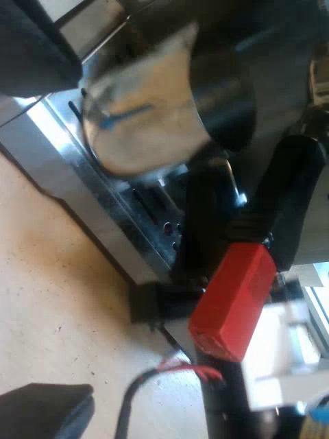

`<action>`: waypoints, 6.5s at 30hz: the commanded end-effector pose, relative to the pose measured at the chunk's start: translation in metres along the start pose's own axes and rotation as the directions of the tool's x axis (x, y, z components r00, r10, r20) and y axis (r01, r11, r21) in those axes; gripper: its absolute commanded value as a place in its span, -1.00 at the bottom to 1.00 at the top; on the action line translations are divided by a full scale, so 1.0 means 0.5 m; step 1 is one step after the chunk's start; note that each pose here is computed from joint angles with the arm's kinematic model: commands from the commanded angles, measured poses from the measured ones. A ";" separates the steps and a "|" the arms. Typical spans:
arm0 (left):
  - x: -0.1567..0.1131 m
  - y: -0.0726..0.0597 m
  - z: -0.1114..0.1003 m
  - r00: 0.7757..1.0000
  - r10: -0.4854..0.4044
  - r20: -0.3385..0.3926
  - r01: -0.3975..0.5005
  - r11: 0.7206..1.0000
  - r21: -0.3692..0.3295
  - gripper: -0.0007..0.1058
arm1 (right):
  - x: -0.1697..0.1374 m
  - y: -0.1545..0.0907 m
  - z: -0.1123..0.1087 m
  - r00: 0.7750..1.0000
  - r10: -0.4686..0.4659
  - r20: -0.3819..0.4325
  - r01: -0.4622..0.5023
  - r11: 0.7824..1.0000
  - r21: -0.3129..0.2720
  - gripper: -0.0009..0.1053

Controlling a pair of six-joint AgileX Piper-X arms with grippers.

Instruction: Remove mug from coffee machine

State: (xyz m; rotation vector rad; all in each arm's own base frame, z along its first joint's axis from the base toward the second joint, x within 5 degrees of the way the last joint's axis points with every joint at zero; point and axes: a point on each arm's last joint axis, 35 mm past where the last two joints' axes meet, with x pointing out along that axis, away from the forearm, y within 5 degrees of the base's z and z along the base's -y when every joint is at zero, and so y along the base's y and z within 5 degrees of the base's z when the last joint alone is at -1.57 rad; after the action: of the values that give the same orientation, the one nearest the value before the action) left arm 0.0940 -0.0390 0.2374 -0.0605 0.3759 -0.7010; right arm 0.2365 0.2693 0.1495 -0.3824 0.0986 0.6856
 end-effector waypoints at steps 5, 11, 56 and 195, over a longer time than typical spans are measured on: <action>-0.005 -0.005 0.022 0.999 -0.016 0.046 0.015 1.000 0.024 0.63 | -0.071 -0.020 -0.007 0.998 -0.058 -0.033 0.057 0.998 -0.021 -0.98; -0.022 -0.015 0.058 0.996 -0.031 0.089 0.027 0.998 0.049 0.63 | -0.138 -0.027 -0.005 0.995 -0.093 -0.031 0.092 0.995 -0.024 -0.98; -0.020 -0.134 0.152 0.864 -0.500 -0.057 0.503 0.858 0.105 0.63 | -0.508 -0.079 0.123 0.731 -0.672 -0.122 0.662 0.741 -0.115 -0.98; -0.059 -0.052 0.325 0.996 0.086 0.019 -0.082 0.987 -0.138 0.63 | -0.464 -0.179 0.269 0.836 0.029 -0.547 0.053 0.990 0.133 0.31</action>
State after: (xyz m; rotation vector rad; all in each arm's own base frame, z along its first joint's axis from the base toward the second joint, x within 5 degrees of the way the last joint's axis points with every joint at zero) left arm 0.1160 -0.0561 0.4001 -0.1524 0.3990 -0.6133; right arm 0.1046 0.1203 0.3460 -0.4626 0.6942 0.5356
